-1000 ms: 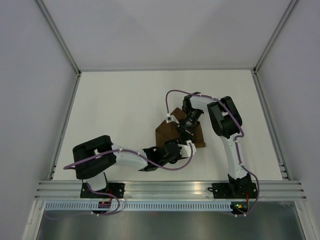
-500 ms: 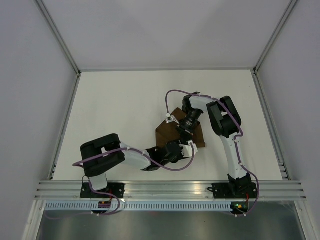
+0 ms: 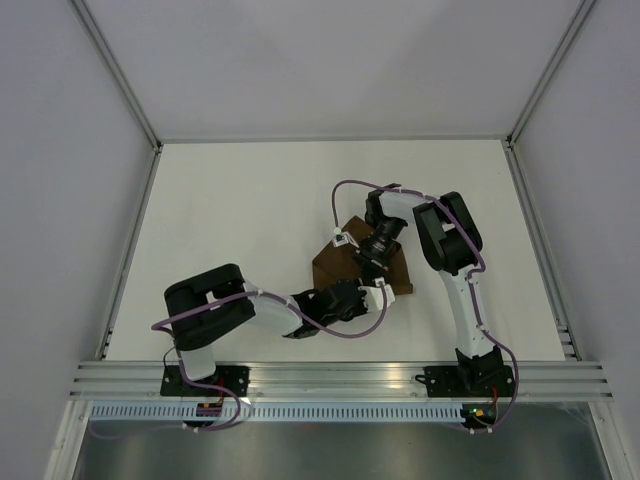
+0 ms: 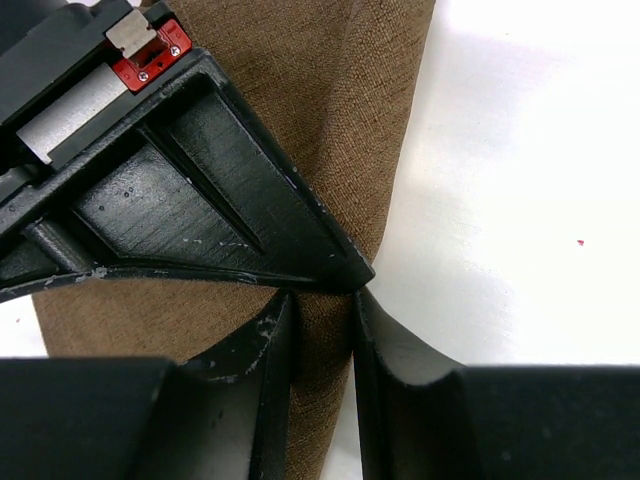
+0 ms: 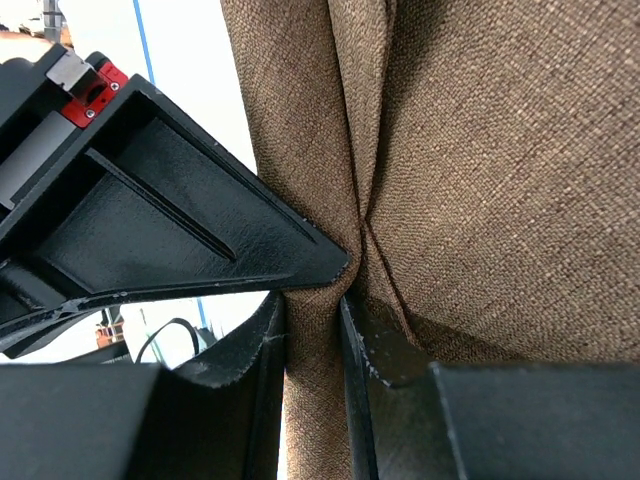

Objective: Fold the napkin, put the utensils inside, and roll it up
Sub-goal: Roll the napkin with the utensil

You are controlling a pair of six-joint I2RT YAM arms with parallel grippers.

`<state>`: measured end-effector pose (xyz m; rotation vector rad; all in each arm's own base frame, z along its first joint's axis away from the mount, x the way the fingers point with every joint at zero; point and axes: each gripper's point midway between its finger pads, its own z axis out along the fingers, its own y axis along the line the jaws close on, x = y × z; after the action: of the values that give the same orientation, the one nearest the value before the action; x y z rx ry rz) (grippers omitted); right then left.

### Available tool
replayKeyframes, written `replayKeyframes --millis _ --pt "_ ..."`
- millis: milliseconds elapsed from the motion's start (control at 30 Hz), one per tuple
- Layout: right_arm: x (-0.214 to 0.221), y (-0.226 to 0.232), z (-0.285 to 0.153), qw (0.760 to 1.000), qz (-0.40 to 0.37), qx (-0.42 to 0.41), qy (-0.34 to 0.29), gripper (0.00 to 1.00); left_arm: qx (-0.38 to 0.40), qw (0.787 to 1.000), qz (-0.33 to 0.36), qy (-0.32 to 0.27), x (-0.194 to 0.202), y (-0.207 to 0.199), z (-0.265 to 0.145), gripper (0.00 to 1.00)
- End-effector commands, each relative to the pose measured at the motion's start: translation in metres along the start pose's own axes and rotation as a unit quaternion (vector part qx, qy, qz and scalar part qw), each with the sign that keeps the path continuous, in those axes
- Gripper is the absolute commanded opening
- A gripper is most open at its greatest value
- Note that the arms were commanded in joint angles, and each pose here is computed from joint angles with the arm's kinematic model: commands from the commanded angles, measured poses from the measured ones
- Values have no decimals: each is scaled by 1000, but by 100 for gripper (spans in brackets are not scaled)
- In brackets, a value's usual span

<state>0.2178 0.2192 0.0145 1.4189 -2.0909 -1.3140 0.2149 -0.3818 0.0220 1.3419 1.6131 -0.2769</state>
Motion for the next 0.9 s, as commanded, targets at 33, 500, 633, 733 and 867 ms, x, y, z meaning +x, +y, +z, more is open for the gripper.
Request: replayKeyframes --millis 33,500,633,733,867 --pt "5 -44 3 996 -59 56 30 15 81 995 -51 29 23 -27 5 10" --pt "-34 -12 -45 985 -94 136 -44 58 161 979 -112 54 38 -35 -3 2" --pt "-45 -2 -64 980 -98 159 -74 60 174 974 -135 50 37 -31 -5 2" --pt "-51 3 -81 973 -107 181 -100 60 182 970 -153 54 39 -28 -6 2" --pt "-57 5 -107 958 -117 213 -150 60 195 962 -182 62 43 -24 -7 2"
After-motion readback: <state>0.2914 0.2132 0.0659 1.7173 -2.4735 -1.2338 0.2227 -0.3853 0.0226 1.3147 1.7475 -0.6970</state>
